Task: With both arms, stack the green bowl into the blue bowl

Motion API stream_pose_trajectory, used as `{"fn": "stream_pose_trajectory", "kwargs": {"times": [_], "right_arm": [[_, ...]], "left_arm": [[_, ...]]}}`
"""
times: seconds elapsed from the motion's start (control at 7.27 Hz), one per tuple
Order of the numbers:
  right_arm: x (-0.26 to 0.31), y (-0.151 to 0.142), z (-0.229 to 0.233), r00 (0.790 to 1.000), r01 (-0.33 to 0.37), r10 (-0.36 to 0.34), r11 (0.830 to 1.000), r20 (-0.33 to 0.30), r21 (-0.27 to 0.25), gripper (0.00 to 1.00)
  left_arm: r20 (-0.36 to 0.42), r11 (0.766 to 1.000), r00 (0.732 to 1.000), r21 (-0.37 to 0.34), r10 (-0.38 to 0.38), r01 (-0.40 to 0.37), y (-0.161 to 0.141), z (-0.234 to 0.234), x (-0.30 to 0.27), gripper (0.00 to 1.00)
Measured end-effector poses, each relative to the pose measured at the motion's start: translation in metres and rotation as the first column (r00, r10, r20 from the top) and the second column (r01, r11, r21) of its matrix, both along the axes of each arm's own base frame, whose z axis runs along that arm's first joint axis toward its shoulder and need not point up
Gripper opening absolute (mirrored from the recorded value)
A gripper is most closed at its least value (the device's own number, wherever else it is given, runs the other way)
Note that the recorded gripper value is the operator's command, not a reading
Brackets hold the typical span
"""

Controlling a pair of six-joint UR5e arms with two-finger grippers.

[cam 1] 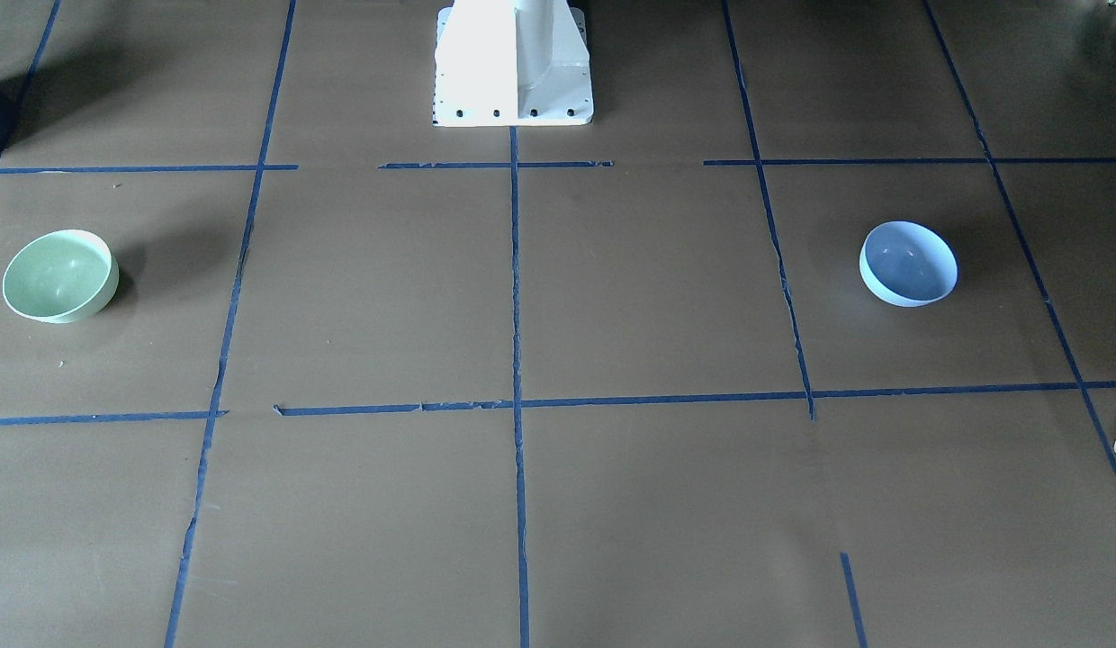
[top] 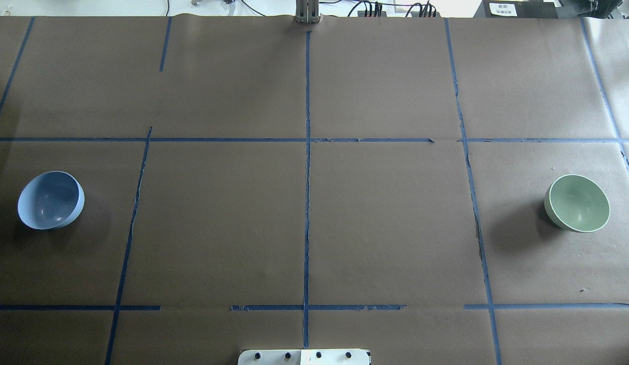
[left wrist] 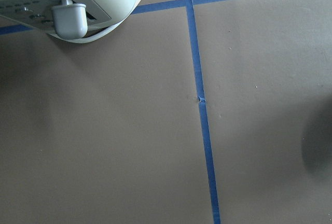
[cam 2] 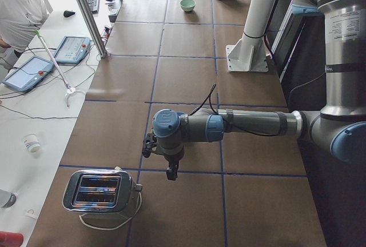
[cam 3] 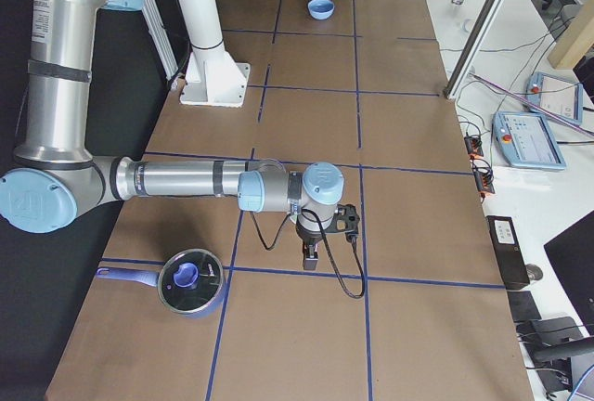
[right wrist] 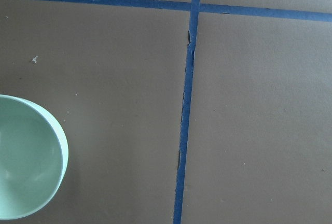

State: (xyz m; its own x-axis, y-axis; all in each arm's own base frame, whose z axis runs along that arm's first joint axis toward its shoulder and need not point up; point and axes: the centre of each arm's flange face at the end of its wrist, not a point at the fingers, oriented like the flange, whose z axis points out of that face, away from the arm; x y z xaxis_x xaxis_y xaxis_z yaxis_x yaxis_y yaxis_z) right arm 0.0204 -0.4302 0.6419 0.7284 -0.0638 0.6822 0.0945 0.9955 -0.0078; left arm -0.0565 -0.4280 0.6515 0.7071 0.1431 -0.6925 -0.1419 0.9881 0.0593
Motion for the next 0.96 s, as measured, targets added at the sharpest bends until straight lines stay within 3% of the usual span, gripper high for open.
{"fn": "stream_pose_trajectory", "kwargs": {"times": [0.28,0.55,0.83,0.96], "right_arm": [[-0.001,-0.004,-0.008,1.0,-0.004,0.004,1.0,0.003,0.018,1.0],[-0.002,-0.015,-0.023,1.0,-0.02,0.019,0.997,0.012,0.076,1.0],[-0.009,-0.023,-0.038,0.998,-0.061,0.057,0.991,0.038,0.119,1.0],[-0.019,-0.025,-0.046,0.995,-0.088,0.08,0.988,0.063,0.124,1.0]], "left_arm": [[0.003,1.0,1.0,0.011,0.016,-0.016,-0.004,-0.006,0.007,1.0],[0.005,0.998,0.999,0.059,0.038,-0.038,-0.015,-0.014,0.017,1.0],[0.001,0.97,0.999,0.24,0.043,-0.042,-0.047,-0.045,0.023,1.0],[-0.008,0.956,1.0,0.293,0.029,-0.026,-0.061,-0.056,0.025,1.0]]}}
